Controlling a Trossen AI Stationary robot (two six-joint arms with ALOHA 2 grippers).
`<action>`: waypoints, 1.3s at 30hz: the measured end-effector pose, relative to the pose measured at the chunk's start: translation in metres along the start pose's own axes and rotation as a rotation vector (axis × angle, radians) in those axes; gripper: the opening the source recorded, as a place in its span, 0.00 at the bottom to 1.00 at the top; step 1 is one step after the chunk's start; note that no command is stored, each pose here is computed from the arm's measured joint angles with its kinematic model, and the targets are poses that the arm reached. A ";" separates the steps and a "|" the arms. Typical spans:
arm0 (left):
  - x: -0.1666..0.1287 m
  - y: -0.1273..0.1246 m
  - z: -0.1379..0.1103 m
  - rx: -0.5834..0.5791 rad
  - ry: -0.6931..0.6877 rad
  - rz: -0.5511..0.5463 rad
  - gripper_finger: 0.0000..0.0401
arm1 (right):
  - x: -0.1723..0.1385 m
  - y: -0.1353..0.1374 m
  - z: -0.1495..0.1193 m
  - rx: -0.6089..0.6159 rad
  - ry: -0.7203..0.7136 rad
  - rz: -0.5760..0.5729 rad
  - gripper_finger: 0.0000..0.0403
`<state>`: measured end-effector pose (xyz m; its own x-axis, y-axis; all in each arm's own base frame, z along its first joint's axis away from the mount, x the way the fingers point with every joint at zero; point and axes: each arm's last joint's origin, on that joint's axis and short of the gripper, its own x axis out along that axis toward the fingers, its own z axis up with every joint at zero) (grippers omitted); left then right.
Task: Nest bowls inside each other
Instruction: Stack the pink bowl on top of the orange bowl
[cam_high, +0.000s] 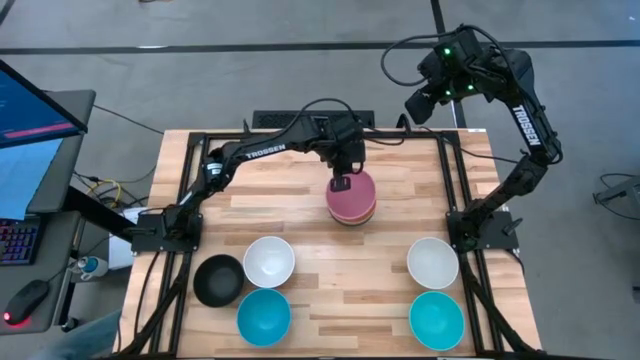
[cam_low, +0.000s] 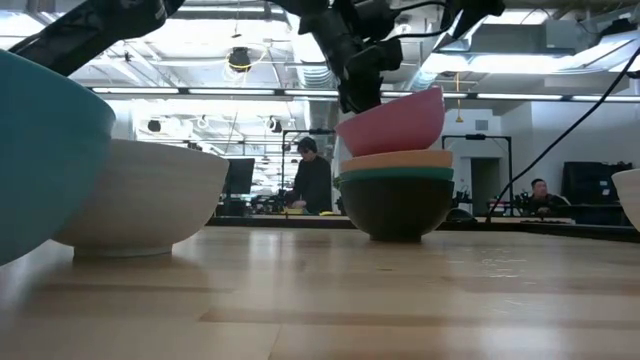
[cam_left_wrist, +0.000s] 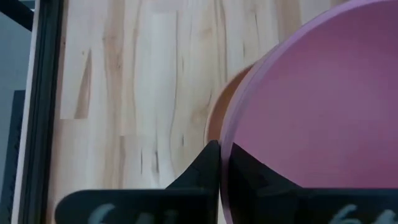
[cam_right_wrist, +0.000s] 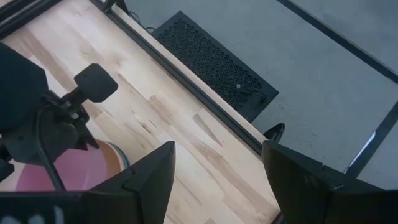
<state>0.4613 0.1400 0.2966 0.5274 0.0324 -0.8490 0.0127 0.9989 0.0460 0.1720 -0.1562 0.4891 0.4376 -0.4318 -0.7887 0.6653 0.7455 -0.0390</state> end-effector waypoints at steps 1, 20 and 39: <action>0.000 0.000 0.000 0.000 0.000 0.000 0.00 | 0.000 0.000 0.000 0.000 0.000 0.000 0.66; 0.018 0.004 -0.006 -0.027 0.027 -0.021 0.02 | 0.000 0.000 0.000 0.002 0.000 0.000 0.66; 0.037 -0.010 0.000 0.002 0.031 -0.041 0.17 | 0.000 0.000 0.000 0.005 -0.001 0.001 0.66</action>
<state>0.4806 0.1313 0.2646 0.4999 -0.0074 -0.8660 0.0356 0.9993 0.0120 0.1719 -0.1560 0.4893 0.4384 -0.4318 -0.7883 0.6681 0.7432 -0.0356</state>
